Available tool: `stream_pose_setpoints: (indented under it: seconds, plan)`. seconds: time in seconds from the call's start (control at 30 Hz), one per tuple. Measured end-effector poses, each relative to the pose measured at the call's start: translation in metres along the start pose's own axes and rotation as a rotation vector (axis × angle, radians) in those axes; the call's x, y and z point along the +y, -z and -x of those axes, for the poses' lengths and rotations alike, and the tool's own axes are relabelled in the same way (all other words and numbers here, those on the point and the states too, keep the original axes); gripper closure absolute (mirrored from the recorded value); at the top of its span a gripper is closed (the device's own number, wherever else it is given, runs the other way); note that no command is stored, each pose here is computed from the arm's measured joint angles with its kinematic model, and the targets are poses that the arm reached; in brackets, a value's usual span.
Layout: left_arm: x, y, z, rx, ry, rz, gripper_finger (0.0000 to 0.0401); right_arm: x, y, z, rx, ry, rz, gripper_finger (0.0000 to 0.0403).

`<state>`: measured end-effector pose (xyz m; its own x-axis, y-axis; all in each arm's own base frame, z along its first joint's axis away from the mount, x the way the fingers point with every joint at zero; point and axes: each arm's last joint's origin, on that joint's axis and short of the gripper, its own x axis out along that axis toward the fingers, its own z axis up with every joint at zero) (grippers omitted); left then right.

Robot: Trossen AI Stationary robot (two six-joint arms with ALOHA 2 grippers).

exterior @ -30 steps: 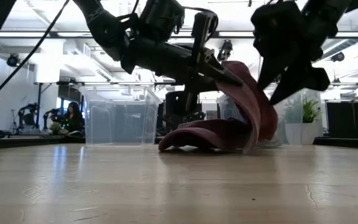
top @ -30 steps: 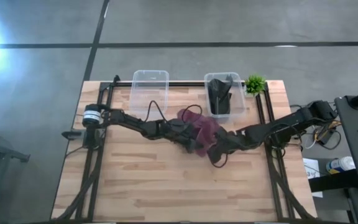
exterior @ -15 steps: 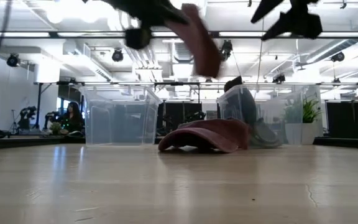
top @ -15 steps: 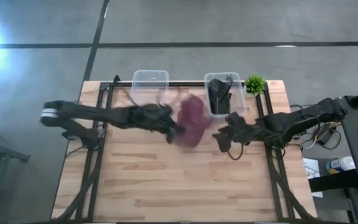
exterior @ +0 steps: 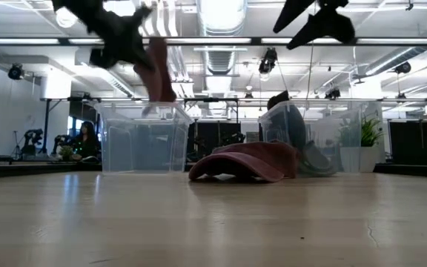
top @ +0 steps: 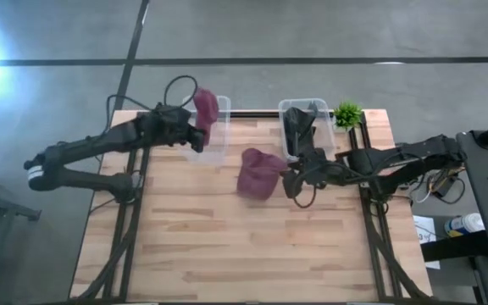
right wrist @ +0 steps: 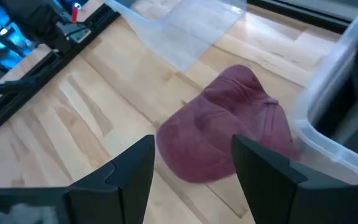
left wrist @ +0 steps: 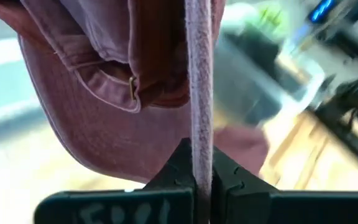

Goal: Pick & Place hat
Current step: Put the right red cap into the left transparent bin

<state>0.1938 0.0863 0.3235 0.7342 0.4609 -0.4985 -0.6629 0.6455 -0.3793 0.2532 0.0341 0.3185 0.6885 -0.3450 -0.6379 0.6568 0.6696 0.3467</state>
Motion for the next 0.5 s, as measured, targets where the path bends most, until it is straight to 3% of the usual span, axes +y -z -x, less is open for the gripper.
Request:
stream_pose_setpoints:
  seconds: [0.13,0.27,0.5]
  plan:
    - [0.025,0.025,-0.031,0.117,0.031,0.094,0.0395,0.011,-0.001,-0.010,0.032,-0.023,0.010,0.0194]
    - [0.040,0.044,-0.041,0.152,-0.004,0.174,0.0385,0.017,0.001,-0.018,0.067,-0.026,0.008,0.0194]
    - [0.042,0.051,-0.031,0.137,-0.004,0.239,0.0275,0.022,0.012,-0.035,0.163,-0.035,0.006,0.0192]
